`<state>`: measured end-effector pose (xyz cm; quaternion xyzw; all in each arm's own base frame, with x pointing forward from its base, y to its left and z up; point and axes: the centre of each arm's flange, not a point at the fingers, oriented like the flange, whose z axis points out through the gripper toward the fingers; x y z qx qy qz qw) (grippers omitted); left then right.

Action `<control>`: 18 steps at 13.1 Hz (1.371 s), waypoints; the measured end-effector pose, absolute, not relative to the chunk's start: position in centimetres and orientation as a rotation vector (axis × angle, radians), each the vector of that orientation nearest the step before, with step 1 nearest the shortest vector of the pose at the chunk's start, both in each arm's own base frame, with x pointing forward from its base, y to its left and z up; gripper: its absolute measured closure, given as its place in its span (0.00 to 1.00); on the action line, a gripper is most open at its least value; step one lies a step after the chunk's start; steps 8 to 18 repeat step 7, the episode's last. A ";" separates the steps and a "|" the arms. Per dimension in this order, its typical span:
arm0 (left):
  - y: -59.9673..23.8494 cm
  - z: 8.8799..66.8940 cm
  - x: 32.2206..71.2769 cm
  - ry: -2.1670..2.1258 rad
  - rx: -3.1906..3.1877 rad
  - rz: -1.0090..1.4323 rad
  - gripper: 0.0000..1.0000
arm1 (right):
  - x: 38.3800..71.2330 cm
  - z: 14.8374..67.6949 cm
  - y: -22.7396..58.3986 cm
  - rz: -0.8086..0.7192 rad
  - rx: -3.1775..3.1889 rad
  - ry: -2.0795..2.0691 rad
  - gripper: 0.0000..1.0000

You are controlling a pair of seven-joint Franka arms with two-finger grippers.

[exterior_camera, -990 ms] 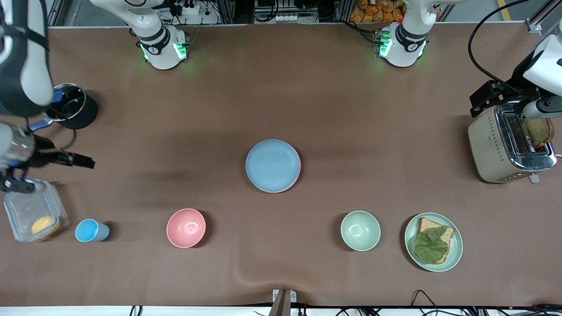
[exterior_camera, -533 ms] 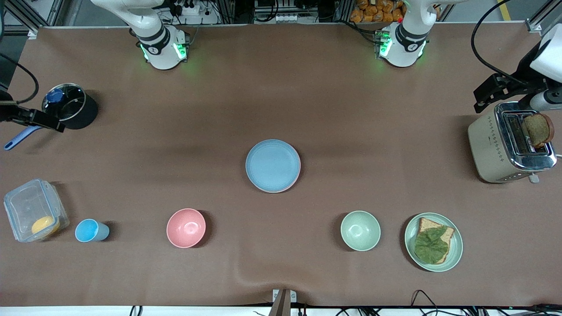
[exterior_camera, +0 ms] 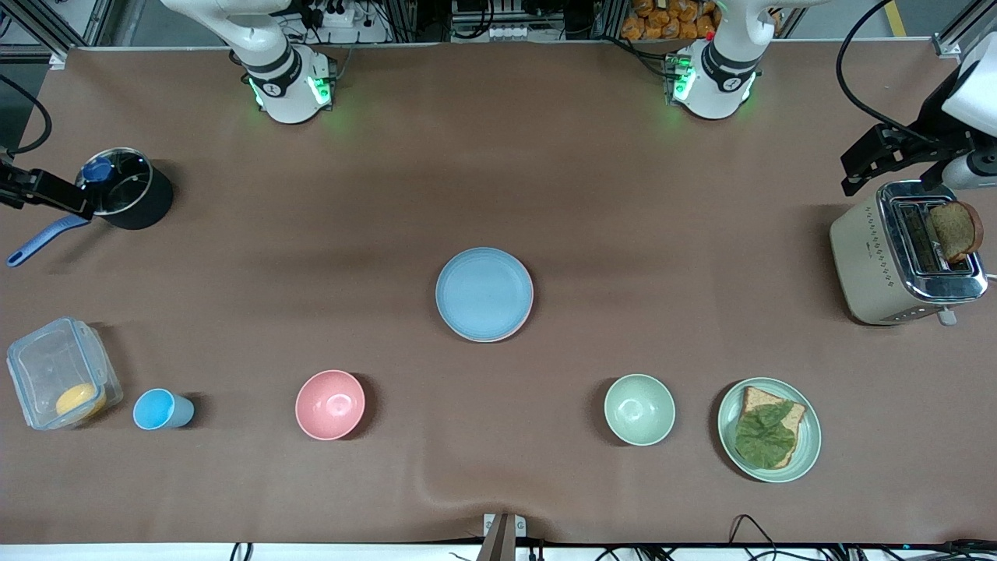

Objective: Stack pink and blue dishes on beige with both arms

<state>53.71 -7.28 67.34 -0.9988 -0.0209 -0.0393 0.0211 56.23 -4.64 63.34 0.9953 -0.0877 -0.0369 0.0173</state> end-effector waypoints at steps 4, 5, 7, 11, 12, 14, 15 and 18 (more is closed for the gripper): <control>-7.6 67.1 53.5 -0.065 -3.134 -0.088 0.00 | 56.4 63.7 -4.9 -0.087 3.091 -0.278 0.00; -7.6 67.0 53.5 -0.066 -3.139 -0.078 0.00 | 56.4 63.7 -4.9 -0.084 3.091 -0.277 0.00; -7.5 67.0 53.5 -0.067 -3.139 -0.074 0.00 | 56.5 63.6 -4.8 -0.083 3.091 -0.275 0.00; -7.5 67.0 53.5 -0.067 -3.139 -0.074 0.00 | 56.5 63.6 -4.8 -0.083 3.091 -0.275 0.00; -7.5 67.0 53.5 -0.067 -3.139 -0.074 0.00 | 56.5 63.6 -4.8 -0.083 3.091 -0.275 0.00; -7.5 67.0 53.5 -0.067 -3.139 -0.074 0.00 | 56.5 63.6 -4.8 -0.083 3.091 -0.275 0.00; -7.5 67.0 53.5 -0.067 -3.139 -0.074 0.00 | 56.5 63.6 -4.8 -0.083 3.091 -0.275 0.00; -7.5 67.0 53.5 -0.067 -3.139 -0.074 0.00 | 56.5 63.6 -4.8 -0.083 3.091 -0.275 0.00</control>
